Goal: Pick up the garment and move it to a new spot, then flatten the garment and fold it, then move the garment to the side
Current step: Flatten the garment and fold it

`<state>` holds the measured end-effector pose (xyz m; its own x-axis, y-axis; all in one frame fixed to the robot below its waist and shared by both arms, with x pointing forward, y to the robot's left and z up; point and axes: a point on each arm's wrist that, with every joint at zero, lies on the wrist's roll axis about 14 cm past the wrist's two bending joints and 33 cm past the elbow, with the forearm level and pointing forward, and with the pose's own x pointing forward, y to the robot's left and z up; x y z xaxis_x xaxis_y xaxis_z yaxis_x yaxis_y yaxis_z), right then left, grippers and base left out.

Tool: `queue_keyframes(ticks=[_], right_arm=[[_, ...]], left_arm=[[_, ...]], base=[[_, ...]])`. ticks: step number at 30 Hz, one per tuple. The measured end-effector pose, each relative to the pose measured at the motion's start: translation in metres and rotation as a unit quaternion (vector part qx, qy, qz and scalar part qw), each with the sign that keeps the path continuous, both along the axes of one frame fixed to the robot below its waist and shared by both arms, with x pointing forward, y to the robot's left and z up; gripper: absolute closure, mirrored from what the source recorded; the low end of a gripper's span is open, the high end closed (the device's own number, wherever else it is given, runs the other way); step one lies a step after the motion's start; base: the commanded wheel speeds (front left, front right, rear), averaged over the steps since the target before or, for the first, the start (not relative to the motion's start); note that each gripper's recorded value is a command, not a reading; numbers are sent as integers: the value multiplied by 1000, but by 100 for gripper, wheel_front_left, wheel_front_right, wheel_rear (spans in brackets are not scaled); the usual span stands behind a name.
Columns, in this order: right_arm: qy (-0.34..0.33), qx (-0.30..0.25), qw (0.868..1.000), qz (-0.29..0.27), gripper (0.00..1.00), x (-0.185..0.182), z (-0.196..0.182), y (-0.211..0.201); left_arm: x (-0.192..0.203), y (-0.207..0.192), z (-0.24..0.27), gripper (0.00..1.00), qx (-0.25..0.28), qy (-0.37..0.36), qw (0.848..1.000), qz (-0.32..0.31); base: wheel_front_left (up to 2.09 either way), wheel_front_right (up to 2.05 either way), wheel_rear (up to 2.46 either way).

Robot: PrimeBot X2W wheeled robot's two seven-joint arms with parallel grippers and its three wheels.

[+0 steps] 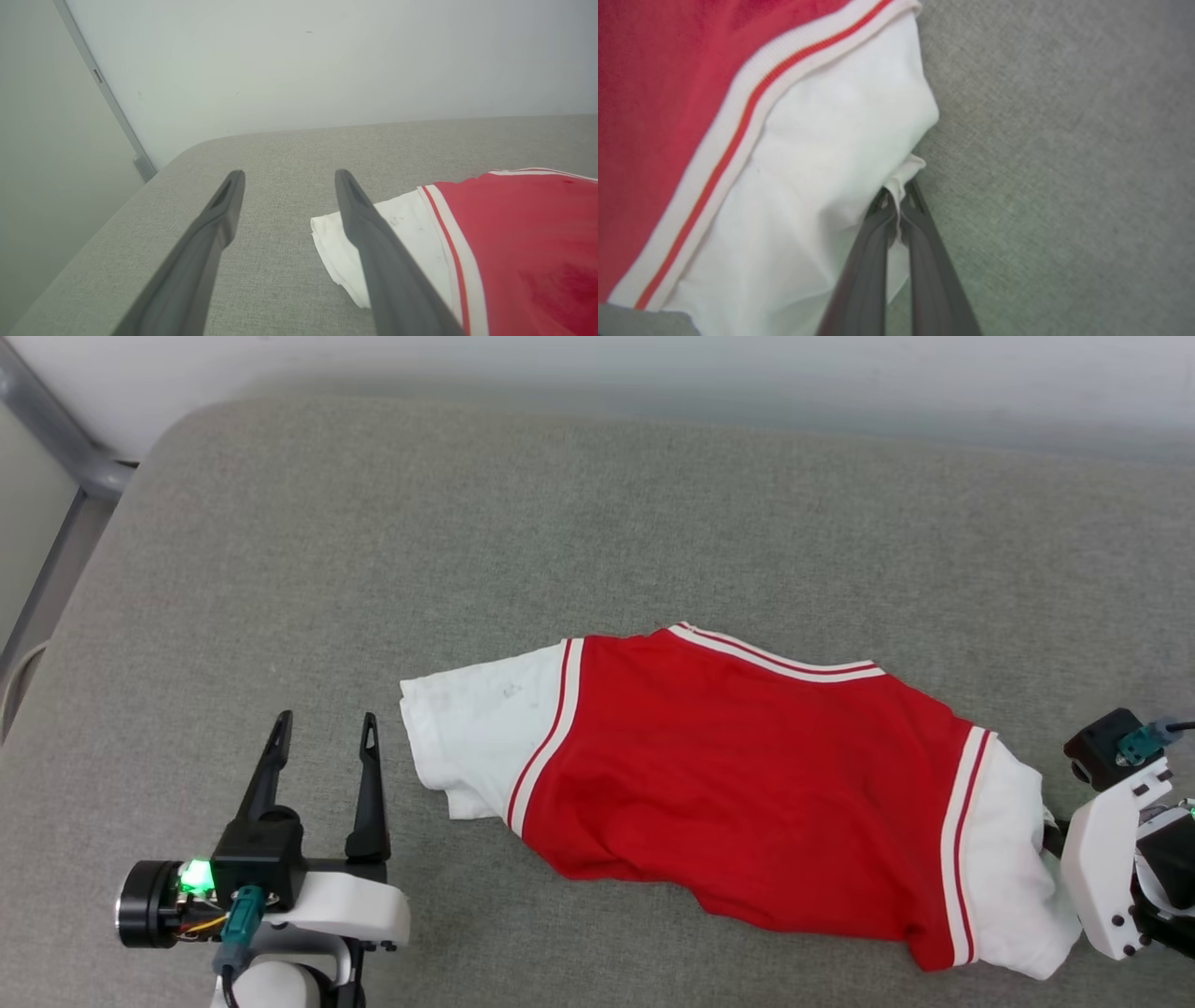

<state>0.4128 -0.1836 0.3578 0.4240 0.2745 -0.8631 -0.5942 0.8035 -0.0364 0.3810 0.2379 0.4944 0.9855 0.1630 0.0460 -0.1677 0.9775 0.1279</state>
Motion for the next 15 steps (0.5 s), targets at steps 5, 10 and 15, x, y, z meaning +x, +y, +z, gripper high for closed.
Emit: queue_keyframes(ticks=[5,10,15], right_arm=[[-101,60,992,-37,100,24,41,-2],[-171,81,979,-79,100,26,73,-28],[-214,95,966,-113,100,17,92,-49]], left_arm=[[-1,3,14,0,3,-19,1000,-7],[8,8,33,0,20,-42,998,-31],[30,6,59,0,41,-70,994,-69]], base=[[0,0,0],[0,0,0],[0,0,0]])
